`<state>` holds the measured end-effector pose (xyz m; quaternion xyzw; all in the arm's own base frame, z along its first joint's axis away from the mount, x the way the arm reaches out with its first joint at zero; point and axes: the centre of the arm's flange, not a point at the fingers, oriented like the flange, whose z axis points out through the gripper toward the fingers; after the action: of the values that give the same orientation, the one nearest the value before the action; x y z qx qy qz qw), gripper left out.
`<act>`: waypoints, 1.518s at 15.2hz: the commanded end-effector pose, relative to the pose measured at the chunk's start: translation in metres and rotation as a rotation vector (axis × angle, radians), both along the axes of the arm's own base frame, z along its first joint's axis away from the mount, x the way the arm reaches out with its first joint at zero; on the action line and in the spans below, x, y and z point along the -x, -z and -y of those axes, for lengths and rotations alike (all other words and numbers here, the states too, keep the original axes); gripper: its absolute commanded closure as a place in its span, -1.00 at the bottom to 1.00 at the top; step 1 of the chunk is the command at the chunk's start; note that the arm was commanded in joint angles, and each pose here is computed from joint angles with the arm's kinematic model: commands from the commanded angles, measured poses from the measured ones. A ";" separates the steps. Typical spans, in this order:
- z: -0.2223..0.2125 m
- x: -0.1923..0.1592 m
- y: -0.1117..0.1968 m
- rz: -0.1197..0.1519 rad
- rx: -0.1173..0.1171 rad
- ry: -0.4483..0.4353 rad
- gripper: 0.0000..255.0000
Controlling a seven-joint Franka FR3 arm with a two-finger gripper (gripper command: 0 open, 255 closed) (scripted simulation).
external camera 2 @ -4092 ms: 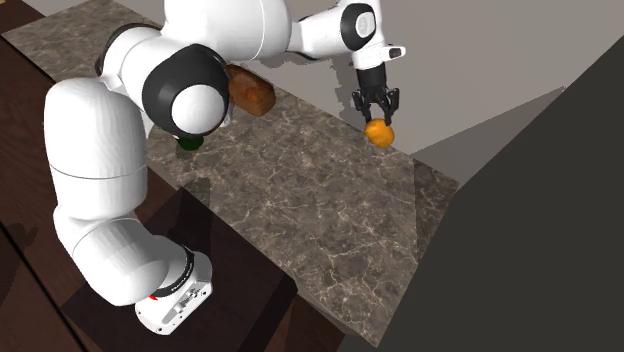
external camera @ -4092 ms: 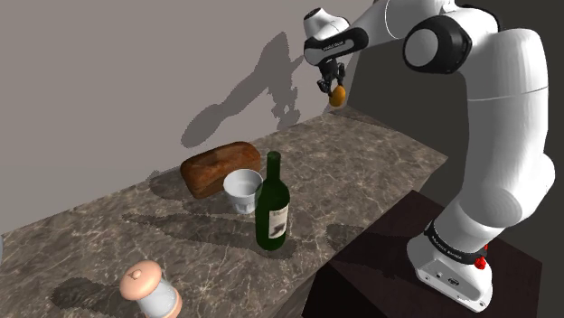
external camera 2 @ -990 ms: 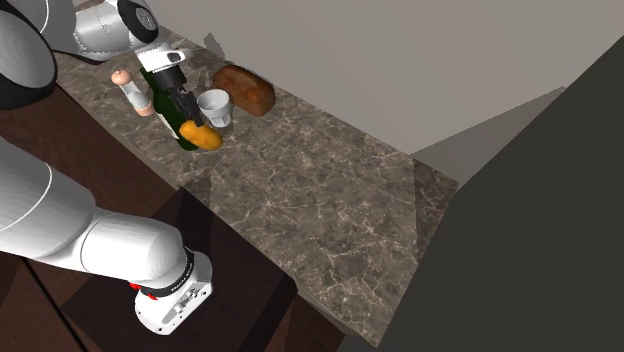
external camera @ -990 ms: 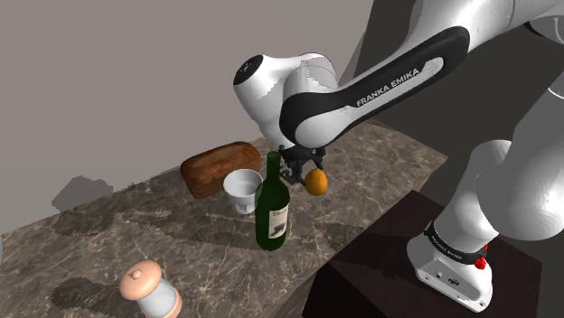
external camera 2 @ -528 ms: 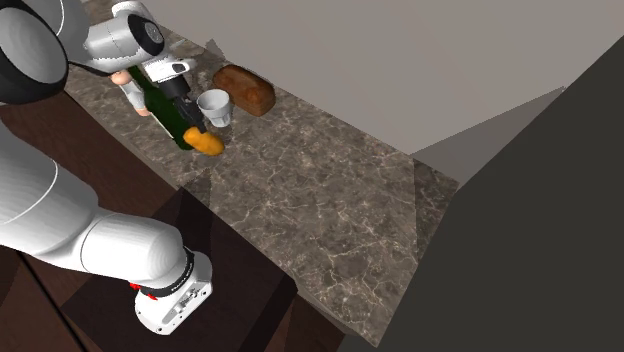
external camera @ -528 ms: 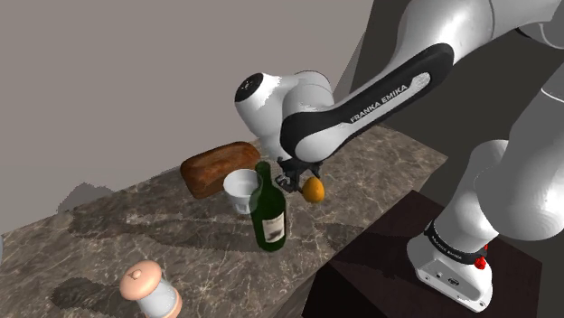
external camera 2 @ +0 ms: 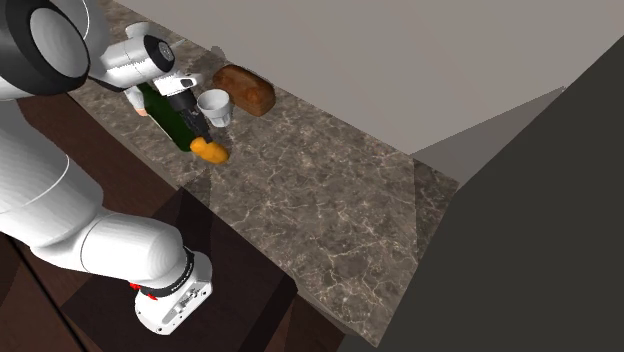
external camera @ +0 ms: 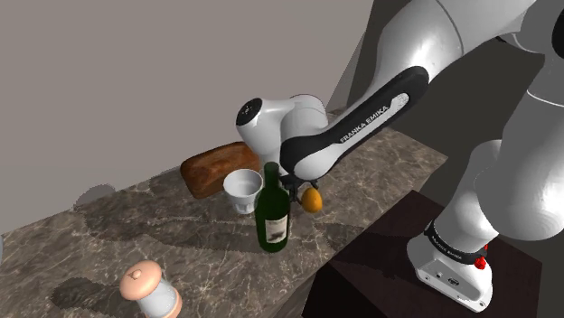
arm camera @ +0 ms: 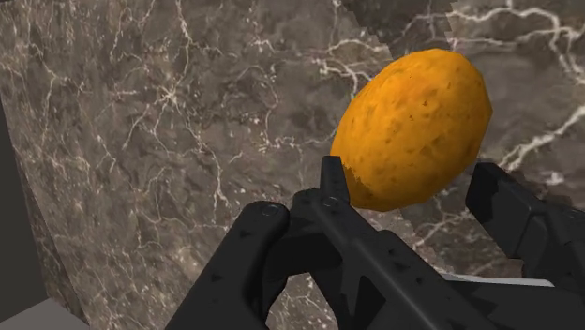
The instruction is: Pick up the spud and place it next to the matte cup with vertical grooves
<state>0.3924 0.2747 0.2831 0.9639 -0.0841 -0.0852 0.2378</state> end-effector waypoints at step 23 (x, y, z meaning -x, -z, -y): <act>0.000 0.000 0.069 0.000 0.000 0.000 -1.00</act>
<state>0.3923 0.2745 0.2145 0.9639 -0.0842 -0.0848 0.2379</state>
